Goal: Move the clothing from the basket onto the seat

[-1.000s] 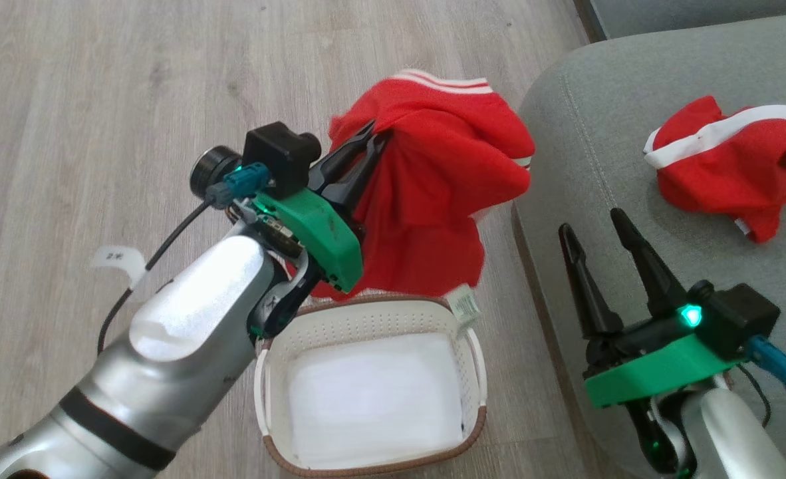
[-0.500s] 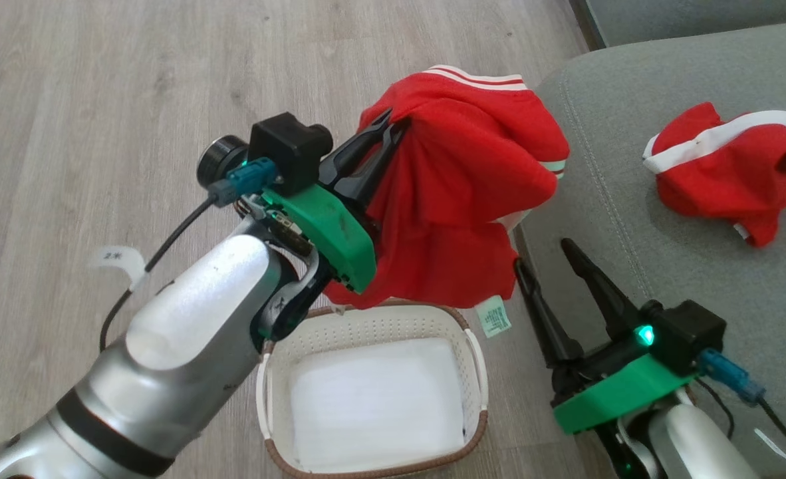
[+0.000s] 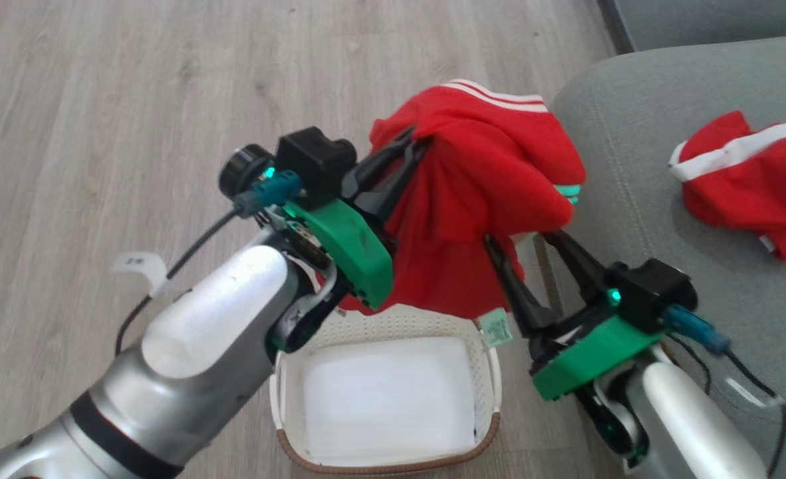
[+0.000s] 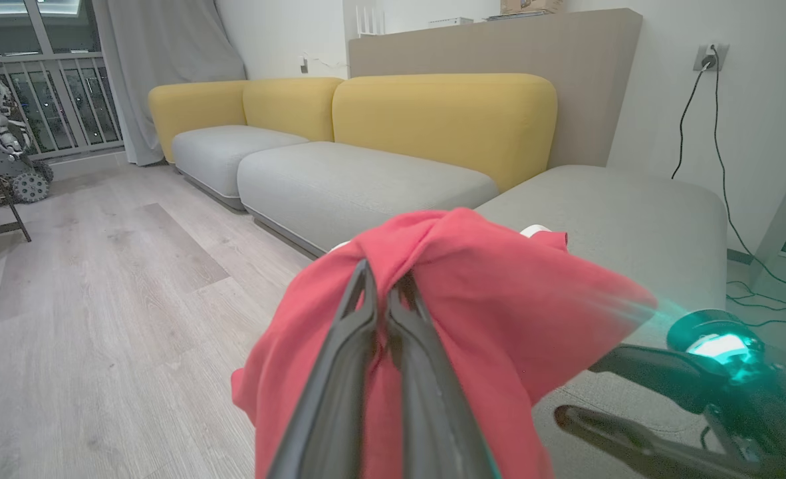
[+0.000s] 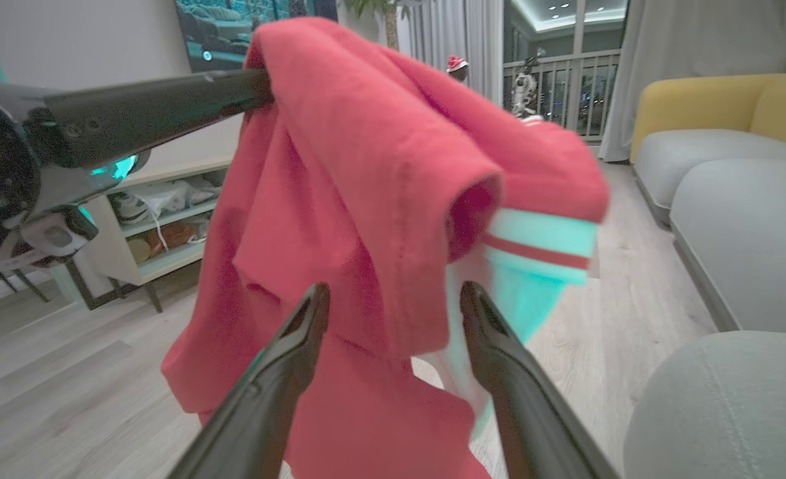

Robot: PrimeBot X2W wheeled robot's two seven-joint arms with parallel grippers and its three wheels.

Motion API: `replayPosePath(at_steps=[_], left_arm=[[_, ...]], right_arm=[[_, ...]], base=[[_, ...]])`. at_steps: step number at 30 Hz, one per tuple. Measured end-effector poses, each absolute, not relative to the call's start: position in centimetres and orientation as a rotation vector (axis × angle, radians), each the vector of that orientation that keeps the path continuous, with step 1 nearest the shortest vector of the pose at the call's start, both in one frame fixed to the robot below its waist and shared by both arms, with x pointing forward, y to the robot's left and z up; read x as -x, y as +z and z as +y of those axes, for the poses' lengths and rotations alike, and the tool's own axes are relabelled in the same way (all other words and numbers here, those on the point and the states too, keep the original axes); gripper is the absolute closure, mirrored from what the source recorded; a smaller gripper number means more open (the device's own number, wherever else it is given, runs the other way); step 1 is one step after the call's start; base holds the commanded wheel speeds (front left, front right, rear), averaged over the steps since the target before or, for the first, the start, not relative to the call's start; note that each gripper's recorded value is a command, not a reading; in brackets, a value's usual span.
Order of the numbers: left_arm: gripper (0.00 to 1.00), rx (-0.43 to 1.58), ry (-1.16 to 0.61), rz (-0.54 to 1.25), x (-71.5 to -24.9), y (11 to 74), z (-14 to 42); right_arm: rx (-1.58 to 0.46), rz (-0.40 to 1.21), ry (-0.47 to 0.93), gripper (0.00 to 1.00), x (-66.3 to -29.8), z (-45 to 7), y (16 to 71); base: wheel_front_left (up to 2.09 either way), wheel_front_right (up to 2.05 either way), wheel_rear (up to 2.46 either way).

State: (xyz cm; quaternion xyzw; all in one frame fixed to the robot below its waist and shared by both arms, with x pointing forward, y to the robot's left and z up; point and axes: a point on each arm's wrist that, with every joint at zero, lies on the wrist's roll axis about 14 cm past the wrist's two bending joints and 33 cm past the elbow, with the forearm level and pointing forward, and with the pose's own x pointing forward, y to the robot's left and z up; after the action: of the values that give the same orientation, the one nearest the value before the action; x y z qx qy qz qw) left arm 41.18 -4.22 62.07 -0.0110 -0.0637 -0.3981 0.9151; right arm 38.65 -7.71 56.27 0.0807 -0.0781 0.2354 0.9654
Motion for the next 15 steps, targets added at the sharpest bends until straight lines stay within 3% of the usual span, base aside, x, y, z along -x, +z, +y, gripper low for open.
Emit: replayPosePath(at_steps=[15], left_arm=[[1.0,0.033,-0.842,-0.103,-39.9,61.1,-4.6]], right_arm=[[-0.107,-0.011,0.692,0.0,-40.3,-0.8,53.1]], base=[[0.0,0.0,0.0]])
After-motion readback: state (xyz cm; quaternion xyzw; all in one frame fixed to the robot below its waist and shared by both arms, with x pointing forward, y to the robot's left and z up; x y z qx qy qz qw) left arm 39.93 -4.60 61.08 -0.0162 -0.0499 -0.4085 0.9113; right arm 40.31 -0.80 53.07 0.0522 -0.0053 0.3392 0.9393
